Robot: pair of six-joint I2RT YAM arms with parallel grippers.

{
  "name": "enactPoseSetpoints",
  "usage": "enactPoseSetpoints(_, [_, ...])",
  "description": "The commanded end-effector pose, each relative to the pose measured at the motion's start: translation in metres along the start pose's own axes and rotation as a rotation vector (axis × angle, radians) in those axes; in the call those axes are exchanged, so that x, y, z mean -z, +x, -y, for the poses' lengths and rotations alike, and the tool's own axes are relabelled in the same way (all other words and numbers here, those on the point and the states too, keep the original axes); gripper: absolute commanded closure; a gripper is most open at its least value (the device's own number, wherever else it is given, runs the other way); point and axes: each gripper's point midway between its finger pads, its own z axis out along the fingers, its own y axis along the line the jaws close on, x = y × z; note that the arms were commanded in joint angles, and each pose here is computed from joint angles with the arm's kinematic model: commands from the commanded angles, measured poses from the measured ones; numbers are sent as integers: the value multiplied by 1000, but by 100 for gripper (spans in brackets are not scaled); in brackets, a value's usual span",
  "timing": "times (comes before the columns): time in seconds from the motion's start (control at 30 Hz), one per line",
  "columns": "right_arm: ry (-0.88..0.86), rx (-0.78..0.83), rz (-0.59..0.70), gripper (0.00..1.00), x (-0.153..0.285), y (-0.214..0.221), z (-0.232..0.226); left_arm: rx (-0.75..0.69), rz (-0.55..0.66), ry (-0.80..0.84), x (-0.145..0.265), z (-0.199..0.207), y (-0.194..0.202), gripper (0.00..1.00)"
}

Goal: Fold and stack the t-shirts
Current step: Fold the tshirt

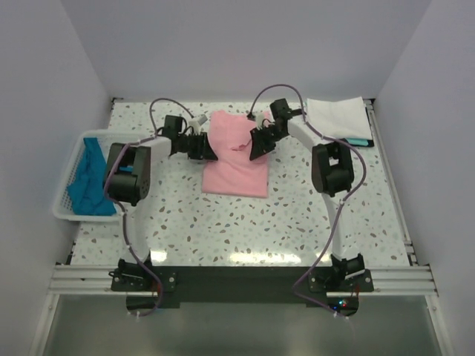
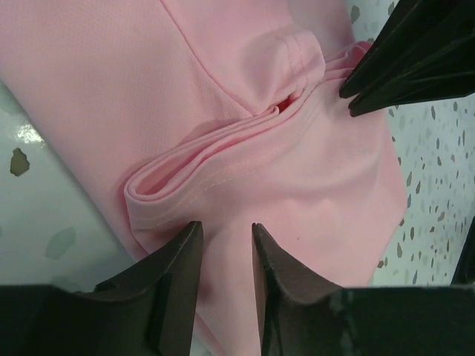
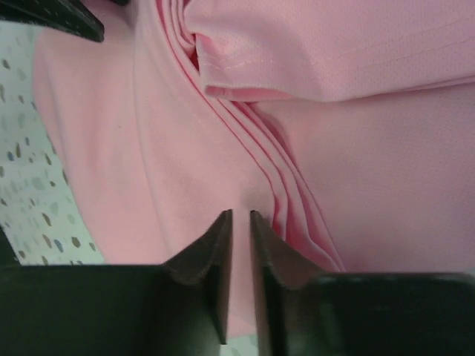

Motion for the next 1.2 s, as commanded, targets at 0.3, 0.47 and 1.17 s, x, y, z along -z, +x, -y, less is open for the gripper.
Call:
enactPoseSetpoints(0.3, [-355,-303,112,1,63,24,-152,-2,16,314,71,133,66,13])
enactPoseSetpoints(0.47, [-446,-462,72,1,27,40,-163,94,-25,332,54,128,90,4])
enactPoseSetpoints(1.17, [-280,-630,-115,8,-10,140,-62,247,-92,259,33,58,119,6])
